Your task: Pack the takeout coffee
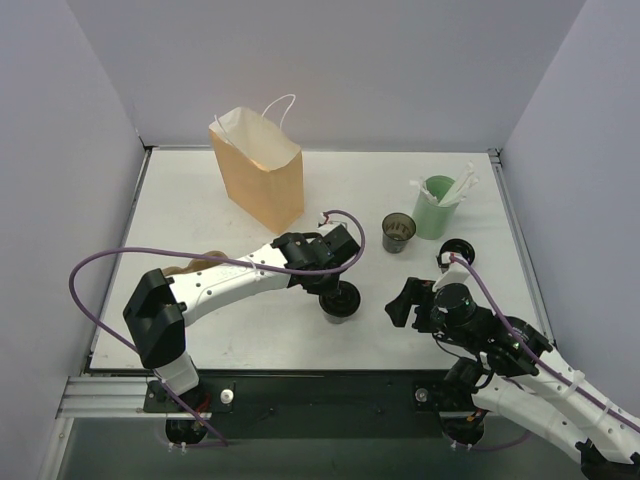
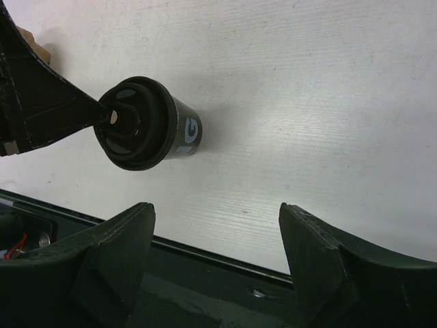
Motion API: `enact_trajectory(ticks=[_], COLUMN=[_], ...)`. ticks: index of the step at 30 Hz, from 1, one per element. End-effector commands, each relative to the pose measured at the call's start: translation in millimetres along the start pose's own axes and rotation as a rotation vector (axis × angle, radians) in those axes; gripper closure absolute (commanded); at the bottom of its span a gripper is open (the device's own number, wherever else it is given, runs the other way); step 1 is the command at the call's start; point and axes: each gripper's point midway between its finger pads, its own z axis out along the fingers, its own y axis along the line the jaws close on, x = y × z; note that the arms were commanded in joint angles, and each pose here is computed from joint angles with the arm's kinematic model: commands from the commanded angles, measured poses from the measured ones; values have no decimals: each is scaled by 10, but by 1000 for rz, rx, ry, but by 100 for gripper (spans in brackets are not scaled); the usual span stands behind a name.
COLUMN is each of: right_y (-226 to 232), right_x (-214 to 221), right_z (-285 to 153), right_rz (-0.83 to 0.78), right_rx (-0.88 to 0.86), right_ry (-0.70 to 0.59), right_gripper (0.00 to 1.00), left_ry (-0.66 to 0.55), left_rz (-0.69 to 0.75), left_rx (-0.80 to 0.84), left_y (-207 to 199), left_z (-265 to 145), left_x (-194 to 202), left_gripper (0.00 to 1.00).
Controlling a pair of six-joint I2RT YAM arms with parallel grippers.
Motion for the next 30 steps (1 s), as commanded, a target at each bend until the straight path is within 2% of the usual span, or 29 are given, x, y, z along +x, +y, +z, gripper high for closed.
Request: enact_trajectory(ticks=[1, 18, 25, 26, 30], right_y=[6, 149, 393, 417, 518], right_x=[29, -41, -156, -162, -207], right_z=[40, 113, 177, 189, 332], right_rz=[-13, -22, 9, 6, -35], right_rx=[2, -19, -79, -82, -86], right_ry=[8, 12, 6, 10, 26], right_gripper=[25, 25, 25, 25, 24], left_ry=[-34, -52, -84, -99, -146], left_rz=[-28, -26, -49, -56, -62], left_rx=[28, -28, 3, 15, 37], left_y=[-47, 96, 111, 105, 102], left_z=[-83, -121, -204, -257, -372], left_x=[-69, -80, -99, -131, -224], left_gripper=[73, 73, 57, 49, 43])
